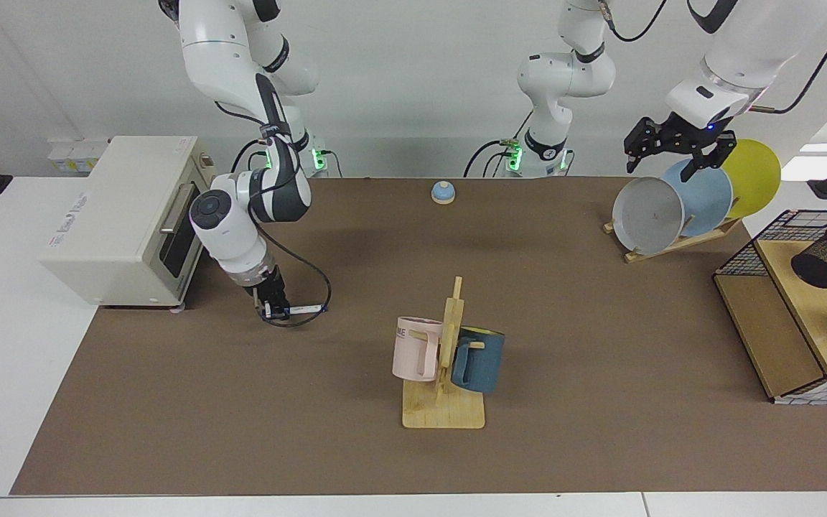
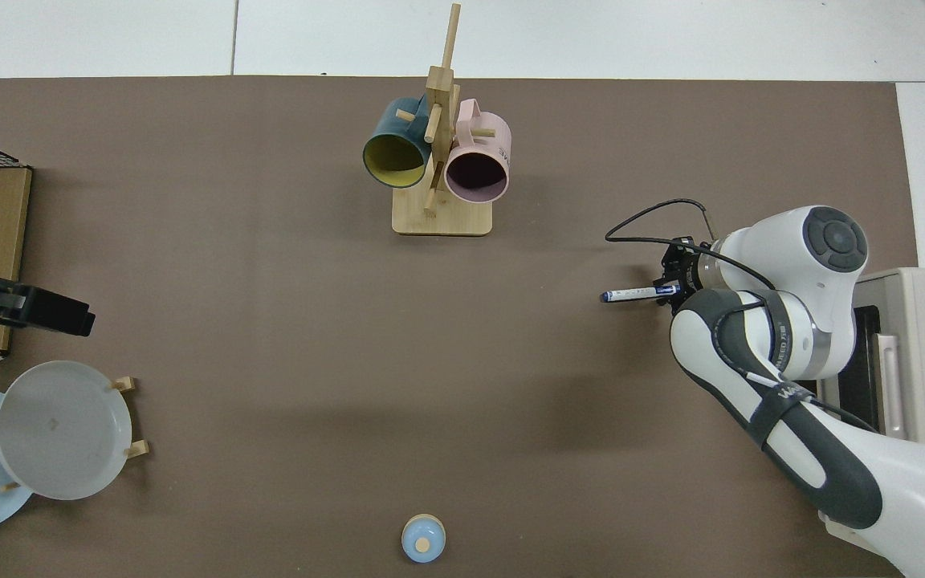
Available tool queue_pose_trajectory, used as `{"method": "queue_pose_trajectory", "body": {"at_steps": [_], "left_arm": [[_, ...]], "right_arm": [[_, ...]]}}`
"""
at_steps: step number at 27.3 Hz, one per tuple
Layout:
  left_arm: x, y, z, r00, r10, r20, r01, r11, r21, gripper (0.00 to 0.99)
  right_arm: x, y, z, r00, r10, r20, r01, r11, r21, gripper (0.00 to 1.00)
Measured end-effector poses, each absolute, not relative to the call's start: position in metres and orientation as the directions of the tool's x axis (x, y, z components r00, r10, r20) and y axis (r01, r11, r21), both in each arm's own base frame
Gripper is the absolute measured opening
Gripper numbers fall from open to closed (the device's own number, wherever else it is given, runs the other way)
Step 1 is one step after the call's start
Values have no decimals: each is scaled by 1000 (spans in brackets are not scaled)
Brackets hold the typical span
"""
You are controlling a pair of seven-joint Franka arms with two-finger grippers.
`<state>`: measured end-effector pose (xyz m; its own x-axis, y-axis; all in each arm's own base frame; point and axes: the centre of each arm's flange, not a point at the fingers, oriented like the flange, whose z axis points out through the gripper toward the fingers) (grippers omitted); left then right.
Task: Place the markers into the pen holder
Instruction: 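Lift the marker with the right gripper and carry it toward the table middle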
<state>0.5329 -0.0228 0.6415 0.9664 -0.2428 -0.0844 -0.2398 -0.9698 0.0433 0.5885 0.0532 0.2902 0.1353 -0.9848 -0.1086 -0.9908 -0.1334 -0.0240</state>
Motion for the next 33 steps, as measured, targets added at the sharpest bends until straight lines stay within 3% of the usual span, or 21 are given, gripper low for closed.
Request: {"method": "queue_pose_trajectory", "body": {"at_steps": [4, 7, 19, 24, 33], "left_arm": [[533, -23, 641, 966, -243, -85, -240, -970, 43, 991], [533, -23, 641, 966, -243, -85, -240, -970, 44, 991], [533, -22, 641, 967, -241, -85, -238, -970, 44, 991], [533, -22, 641, 967, -242, -85, -239, -970, 44, 991], [533, -23, 641, 966, -245, -85, -242, -969, 45, 991]], "right_arm": [[588, 56, 290, 140, -984, -110, -990, -138, -24, 260], [588, 58, 290, 144, -984, -110, -990, -142, -24, 163], [587, 73, 297, 166, -980, -111, -986, -164, -31, 163], [582, 78, 330, 181, -977, -112, -983, -180, -14, 163], [556, 87, 432, 196, -974, -116, -980, -199, 14, 163]]}}
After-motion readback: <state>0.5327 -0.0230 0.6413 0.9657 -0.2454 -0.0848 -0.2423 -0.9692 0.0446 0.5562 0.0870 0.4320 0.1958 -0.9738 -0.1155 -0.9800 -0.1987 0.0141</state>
